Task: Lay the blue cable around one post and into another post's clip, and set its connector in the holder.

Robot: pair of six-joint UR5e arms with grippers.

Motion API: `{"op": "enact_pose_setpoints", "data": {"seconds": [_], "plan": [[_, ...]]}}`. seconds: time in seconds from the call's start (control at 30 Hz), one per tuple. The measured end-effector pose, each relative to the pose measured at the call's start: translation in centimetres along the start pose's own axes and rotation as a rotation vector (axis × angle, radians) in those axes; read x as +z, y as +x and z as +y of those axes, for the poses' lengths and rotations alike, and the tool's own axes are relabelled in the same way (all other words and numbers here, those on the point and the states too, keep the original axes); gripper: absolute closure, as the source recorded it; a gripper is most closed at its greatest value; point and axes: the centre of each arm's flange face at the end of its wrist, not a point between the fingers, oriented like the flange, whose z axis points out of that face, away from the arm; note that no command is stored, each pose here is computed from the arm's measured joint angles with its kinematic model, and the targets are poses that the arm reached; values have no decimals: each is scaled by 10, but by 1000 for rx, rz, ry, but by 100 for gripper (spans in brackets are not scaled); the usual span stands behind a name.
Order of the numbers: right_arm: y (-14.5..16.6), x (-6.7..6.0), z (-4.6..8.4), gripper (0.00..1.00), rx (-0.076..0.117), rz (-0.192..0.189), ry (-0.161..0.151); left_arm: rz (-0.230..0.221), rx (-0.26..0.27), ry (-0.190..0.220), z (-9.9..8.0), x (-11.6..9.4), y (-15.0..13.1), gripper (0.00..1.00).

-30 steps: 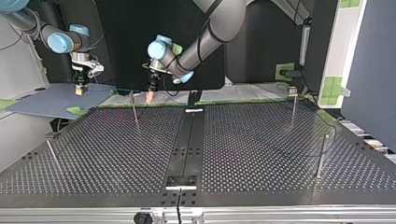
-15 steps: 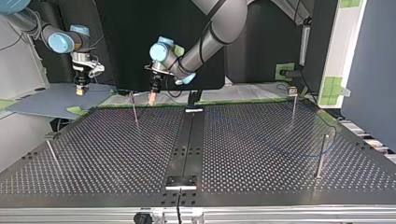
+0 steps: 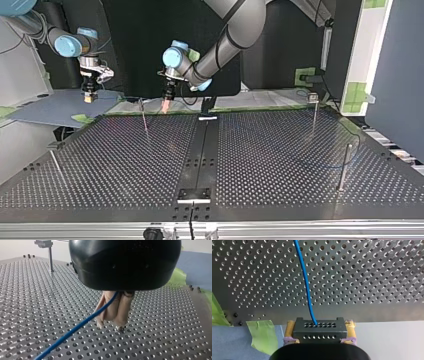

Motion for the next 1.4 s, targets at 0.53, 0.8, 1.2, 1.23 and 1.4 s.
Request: {"op": "enact_pose_setpoints", "data": {"seconds": [0.53,0.8,1.2,1.23,1.4], "plan": [[-12,5,1,100,28,-7,1,31,-8,-11,7,0,20,100],[-13,8,5,100,29,-7,-2,9,-18,4,-5,10,12,100],[-11,11,12,100,29,1,-12,-13,-20,10,-14,22,0,100],[-11,11,12,100,29,1,-13,-12,-20,8,-12,22,0,100],[-10,13,13,100,30,3,-14,-16,-7,-22,-1,25,-1,100]]}}
